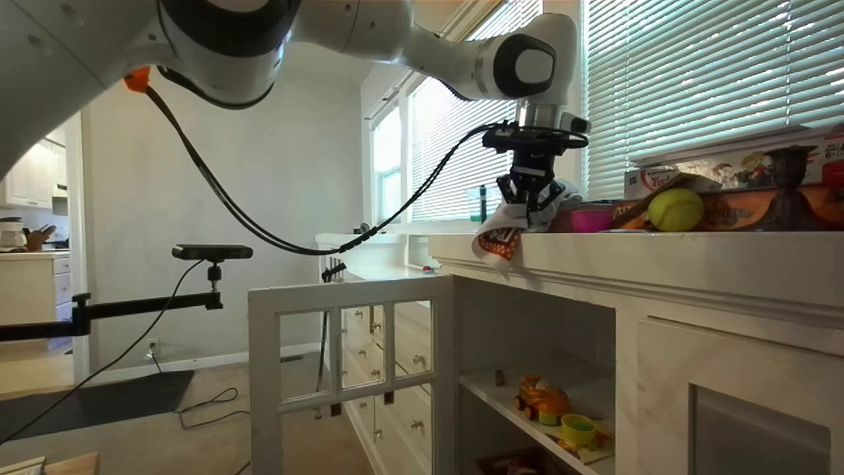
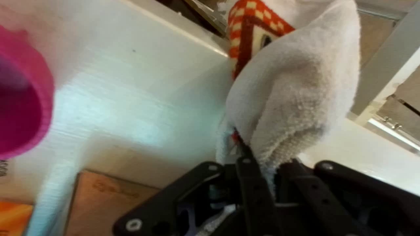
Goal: Use the towel to wipe the top of the dresser
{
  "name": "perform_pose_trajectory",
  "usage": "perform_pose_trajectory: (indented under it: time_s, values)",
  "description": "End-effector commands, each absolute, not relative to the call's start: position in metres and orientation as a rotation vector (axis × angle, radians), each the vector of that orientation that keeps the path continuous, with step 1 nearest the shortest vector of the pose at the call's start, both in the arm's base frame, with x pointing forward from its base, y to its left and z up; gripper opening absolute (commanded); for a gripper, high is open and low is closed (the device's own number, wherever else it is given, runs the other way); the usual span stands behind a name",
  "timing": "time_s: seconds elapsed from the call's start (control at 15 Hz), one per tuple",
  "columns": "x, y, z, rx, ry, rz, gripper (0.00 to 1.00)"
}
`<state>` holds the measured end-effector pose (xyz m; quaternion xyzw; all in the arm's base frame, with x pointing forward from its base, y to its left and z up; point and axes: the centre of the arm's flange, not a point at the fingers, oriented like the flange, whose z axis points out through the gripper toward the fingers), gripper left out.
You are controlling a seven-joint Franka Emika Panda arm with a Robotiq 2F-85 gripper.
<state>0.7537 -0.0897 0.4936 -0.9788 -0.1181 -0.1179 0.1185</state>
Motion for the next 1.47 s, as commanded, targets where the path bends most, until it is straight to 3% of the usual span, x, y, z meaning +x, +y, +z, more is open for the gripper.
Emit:
perform_pose_trajectory:
  time_s: [0.0,0.47,1.4]
  values:
    - [0.746,-0.106,0.491,-3.016,-0.193,-0.241,0.02]
    - [0.743,-0.116,0.495,-3.25,0.015,-0.083,0.02]
    - [0.784,-0.025,0.516,-2.767,-0.772,-0.438,0.02]
